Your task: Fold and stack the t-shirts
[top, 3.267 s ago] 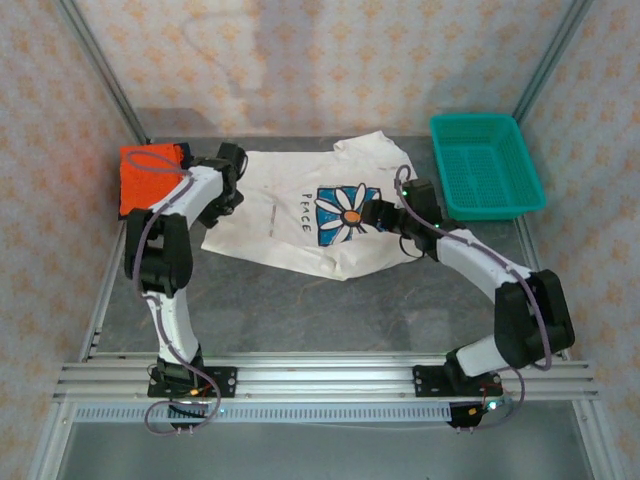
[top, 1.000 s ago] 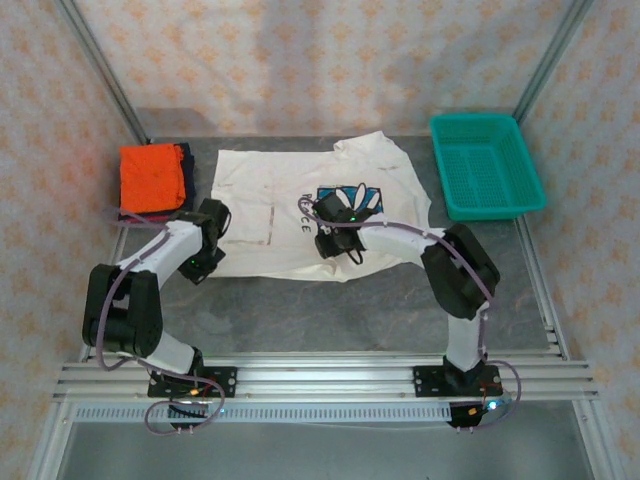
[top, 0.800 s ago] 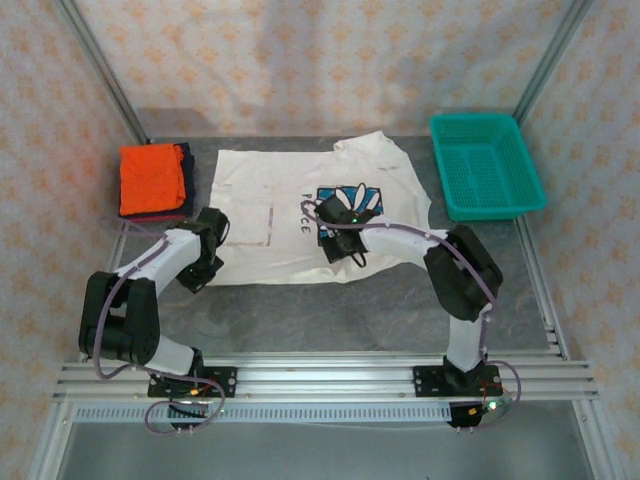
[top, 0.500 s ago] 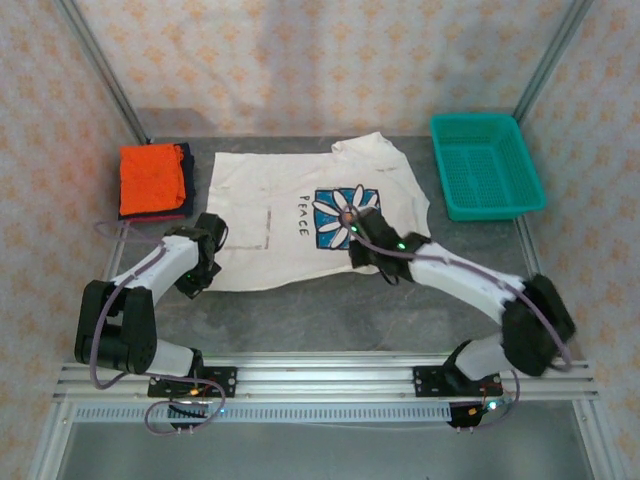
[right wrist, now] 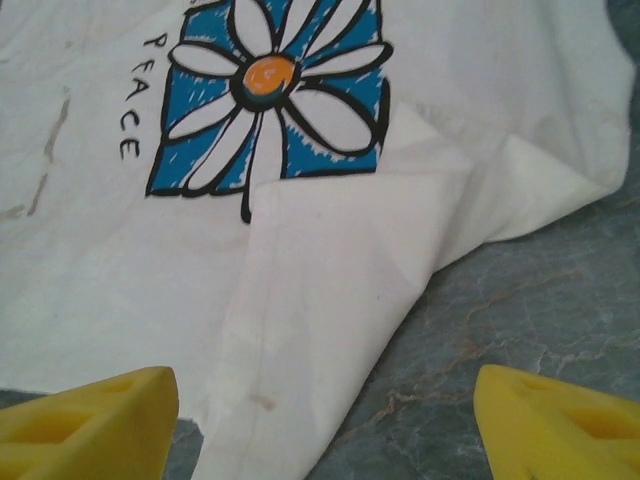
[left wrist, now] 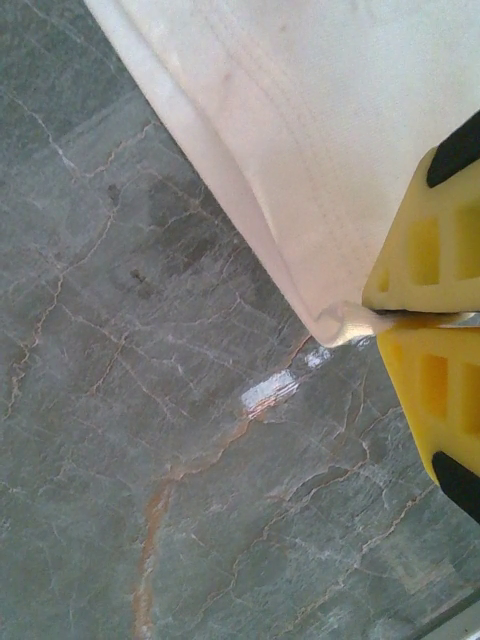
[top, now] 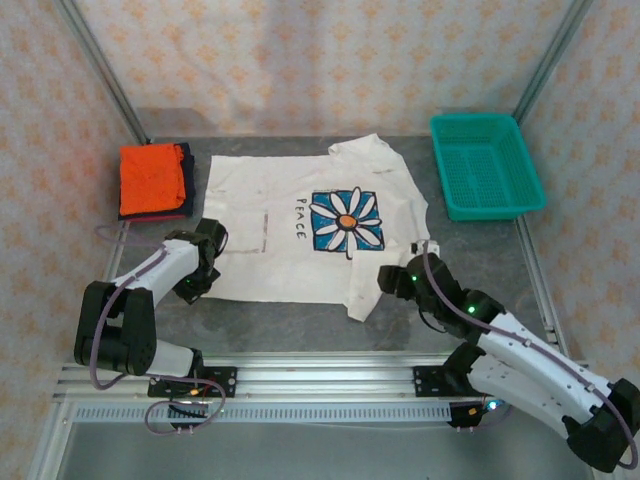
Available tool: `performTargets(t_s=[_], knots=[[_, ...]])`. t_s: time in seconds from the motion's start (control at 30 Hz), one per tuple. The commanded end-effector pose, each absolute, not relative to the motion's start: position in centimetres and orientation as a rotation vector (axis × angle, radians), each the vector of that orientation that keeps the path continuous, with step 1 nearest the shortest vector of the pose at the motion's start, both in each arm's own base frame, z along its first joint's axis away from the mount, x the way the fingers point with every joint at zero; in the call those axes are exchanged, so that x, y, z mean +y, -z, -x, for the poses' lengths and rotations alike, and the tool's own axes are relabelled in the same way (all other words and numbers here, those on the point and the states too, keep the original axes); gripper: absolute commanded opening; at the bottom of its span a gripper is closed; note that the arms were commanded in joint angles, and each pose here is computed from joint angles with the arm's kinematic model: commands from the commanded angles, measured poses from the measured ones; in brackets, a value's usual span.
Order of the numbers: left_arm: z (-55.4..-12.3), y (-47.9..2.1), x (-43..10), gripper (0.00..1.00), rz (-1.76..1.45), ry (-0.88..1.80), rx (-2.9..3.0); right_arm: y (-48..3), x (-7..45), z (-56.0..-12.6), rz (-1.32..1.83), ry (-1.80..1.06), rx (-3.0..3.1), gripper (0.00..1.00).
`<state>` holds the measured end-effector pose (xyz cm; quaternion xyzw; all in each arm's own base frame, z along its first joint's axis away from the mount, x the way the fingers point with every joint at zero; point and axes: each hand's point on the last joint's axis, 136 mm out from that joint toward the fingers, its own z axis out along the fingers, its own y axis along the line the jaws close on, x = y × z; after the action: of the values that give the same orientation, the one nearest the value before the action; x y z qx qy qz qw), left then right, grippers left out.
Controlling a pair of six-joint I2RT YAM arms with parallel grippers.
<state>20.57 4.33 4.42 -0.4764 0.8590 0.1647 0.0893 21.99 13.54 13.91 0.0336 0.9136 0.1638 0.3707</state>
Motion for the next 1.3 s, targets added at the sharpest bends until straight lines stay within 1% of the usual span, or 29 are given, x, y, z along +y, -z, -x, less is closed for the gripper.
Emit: performTargets(t_s=[0.0, 0.07, 0.2, 0.33, 0.47, 0.53, 0.63, 0.7, 0.77, 0.87, 0.9, 0.93, 1.03, 1.13, 1.27], knots=[[-20.4, -4.6, 5.3, 0.1, 1.4, -0.581, 2.538, -14.2, 14.1, -24.0, -0.049, -0.294, 2.391, 0.78], [-20.4, -4.5, 5.4, 0.1, 1.398, -0.593, 2.538, -13.6, 15.3, -24.9, 0.002, -0.271, 2.43, 0.78], [-20.2, -4.2, 5.4, 0.1, 1.408, -0.594, 2.536, -11.4, 18.1, -28.3, 0.134, -0.129, 2.516, 0.78], [-20.1, -4.1, 5.4, 0.1, 1.413, -0.593, 2.533, -8.5, 19.4, -31.1, 0.264, 0.054, 2.586, 0.72], [-20.2, -4.1, 5.4, 0.09, 1.4, -0.597, 2.535, -6.5, 21.8, -32.7, 0.343, 0.059, 2.659, 0.71], [-20.2, -4.1, 5.5, 0.09, 1.399, -0.606, 2.53, -5.3, 22.9, -33.5, 0.353, 0.065, 2.694, 0.69], [-20.2, -3.9, 5.3, 0.02, 1.406, -0.579, 2.531, -3.9, 23.2, -34.0, 0.355, 0.112, 2.735, 0.65], [-20.0, -3.9, 5.3, 0.0, 1.421, -0.571, 2.52, -3.3, 22.6, -34.2, 0.344, 0.167, 2.748, 0.6], [-20.0, -3.8, 5.2, 0.0, 1.426, -0.552, 2.515, -3.2, 21.8, -34.2, 0.309, 0.195, 2.751, 0.52], [-20.1, -3.7, 5.1, 0.0, 1.431, -0.535, 2.513, -3.8, 20.1, -34.1, 0.243, 0.216, 2.732, 0.29], [-20.1, -3.7, 5.0, 0.0, 1.429, -0.533, 2.515, -4.3, 19.3, -34.0, 0.216, 0.222, 2.718, 0.15], [-20.2, -3.6, 4.9, 0.0, 1.428, -0.529, 2.52, -4.9, 18.6, -33.8, 0.188, 0.231, 2.697, 0.09], [-20.2, -3.5, 4.9, 0.0, 1.426, -0.531, 2.527, -6.8, 16.2, -32.8, 0.097, 0.255, 2.631, 0.0], [-20.2, -3.4, 4.9, 0.0, 1.42, -0.535, 2.534, -8.2, 14.1, -31.1, 0.013, 0.259, 2.587, 0.0], [-20.4, -3.3, 4.8, 0.0, 1.41, -0.538, 2.544, -9.2, 11.2, -27.6, -0.107, 0.253, 2.583, 0.0]])
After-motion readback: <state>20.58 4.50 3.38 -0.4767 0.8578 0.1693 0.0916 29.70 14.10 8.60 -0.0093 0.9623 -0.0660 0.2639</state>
